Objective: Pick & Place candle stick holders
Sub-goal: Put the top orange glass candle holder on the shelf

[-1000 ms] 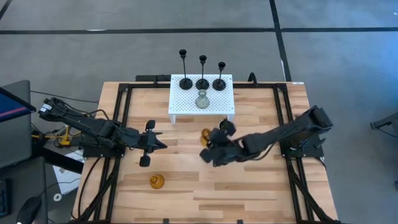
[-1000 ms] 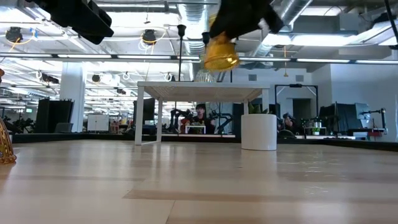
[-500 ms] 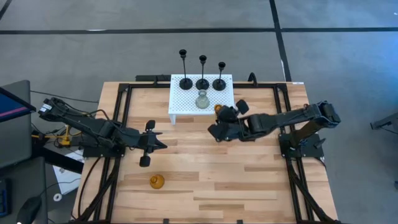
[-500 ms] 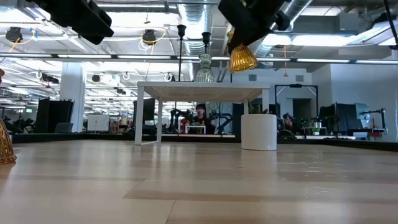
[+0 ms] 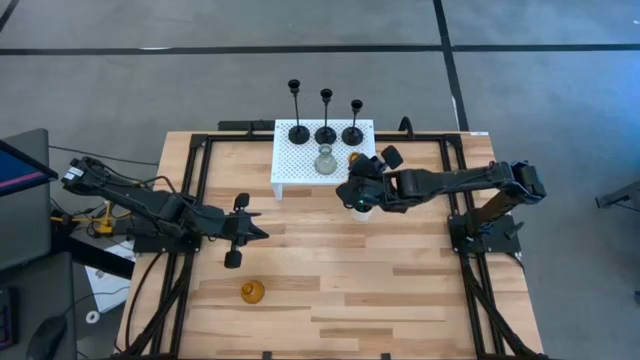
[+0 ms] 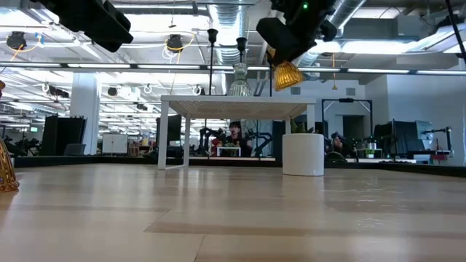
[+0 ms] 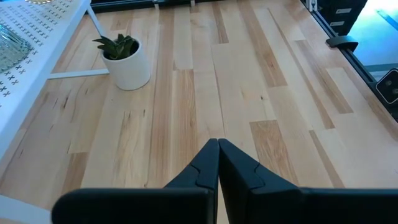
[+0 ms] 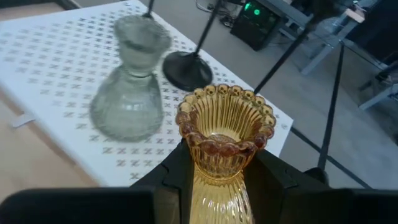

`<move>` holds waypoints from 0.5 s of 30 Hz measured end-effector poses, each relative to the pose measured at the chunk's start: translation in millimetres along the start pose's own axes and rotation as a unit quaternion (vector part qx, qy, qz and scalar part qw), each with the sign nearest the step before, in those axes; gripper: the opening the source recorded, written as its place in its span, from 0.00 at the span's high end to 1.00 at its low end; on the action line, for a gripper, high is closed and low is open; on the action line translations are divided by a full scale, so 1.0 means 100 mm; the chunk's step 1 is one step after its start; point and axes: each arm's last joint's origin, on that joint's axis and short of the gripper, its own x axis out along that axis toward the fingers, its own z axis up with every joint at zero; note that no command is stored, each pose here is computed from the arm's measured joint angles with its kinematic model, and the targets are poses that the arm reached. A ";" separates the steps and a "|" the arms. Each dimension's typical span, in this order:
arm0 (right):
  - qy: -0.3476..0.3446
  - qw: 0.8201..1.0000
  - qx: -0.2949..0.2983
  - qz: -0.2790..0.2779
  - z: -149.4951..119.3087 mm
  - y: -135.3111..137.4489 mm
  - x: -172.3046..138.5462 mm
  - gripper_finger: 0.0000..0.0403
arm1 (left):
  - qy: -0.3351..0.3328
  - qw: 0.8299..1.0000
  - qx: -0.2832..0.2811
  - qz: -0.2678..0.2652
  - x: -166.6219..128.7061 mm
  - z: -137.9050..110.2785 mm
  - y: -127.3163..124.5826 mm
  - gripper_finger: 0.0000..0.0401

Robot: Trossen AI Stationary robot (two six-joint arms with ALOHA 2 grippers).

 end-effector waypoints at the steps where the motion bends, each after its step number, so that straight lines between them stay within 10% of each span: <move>1: 0.001 1.000 0.000 -0.003 0.00 -0.02 0.01 0.76 | 0.000 1.000 0.000 0.000 0.00 0.00 0.00 0.98; 15: -0.098 0.987 0.114 0.056 -0.34 -0.43 0.01 0.76 | 0.000 1.000 0.000 0.000 0.00 0.00 0.00 0.98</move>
